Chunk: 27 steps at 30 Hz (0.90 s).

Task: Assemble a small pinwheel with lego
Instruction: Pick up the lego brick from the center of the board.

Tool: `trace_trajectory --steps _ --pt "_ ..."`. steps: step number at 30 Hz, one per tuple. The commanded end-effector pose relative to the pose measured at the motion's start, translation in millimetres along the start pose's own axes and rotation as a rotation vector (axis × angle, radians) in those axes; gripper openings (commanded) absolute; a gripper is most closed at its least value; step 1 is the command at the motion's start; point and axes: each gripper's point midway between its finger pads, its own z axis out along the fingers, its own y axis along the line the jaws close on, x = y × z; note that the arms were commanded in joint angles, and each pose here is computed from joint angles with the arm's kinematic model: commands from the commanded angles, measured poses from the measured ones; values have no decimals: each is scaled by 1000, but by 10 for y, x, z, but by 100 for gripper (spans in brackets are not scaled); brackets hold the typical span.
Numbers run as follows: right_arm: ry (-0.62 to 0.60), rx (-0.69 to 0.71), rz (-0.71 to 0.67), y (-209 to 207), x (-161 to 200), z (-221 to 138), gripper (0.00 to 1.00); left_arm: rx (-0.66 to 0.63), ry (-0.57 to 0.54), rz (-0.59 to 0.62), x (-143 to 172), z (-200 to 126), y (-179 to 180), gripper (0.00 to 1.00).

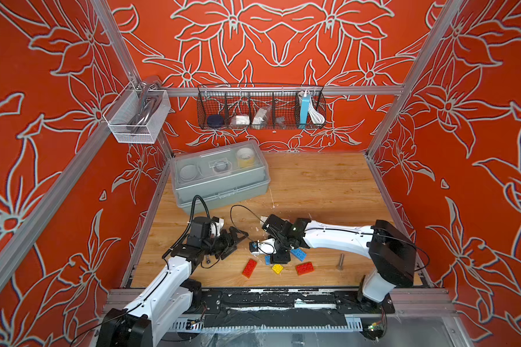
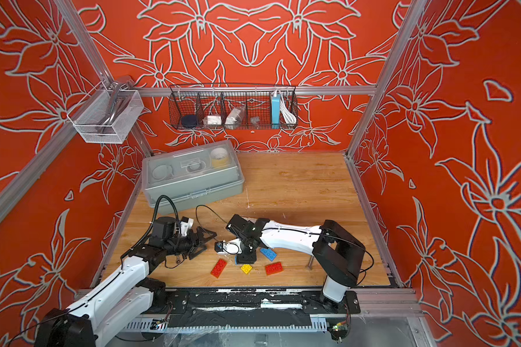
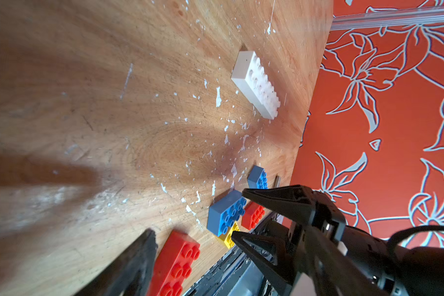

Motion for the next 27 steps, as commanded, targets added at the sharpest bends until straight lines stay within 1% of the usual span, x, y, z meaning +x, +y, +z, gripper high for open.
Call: trace_trajectory --steps 1,5,13,15,17,20,23,25,27 --pt "19 2 3 3 -29 15 60 -3 4 12 3 0 19 85" --pt "44 -4 0 14 5 90 55 -5 4 14 -4 9 27 85" --pt "88 -9 2 6 87 158 39 -7 -2 17 -4 8 43 85" --pt "91 -8 3 2 86 155 33 -7 -2 18 -7 9 41 85" --pt "79 3 11 -27 58 98 31 -2 -1 15 -12 14 30 85" --pt "20 61 54 -192 -35 -168 29 44 5 1 -33 37 -63 84" --pt "-43 150 149 -512 -54 -540 27 94 20 2 -57 89 -222 83" --pt "-58 210 202 -751 11 -744 25 98 21 24 -75 144 -314 82" --pt "-50 247 233 -944 77 -853 24 89 26 29 -101 223 -355 82"
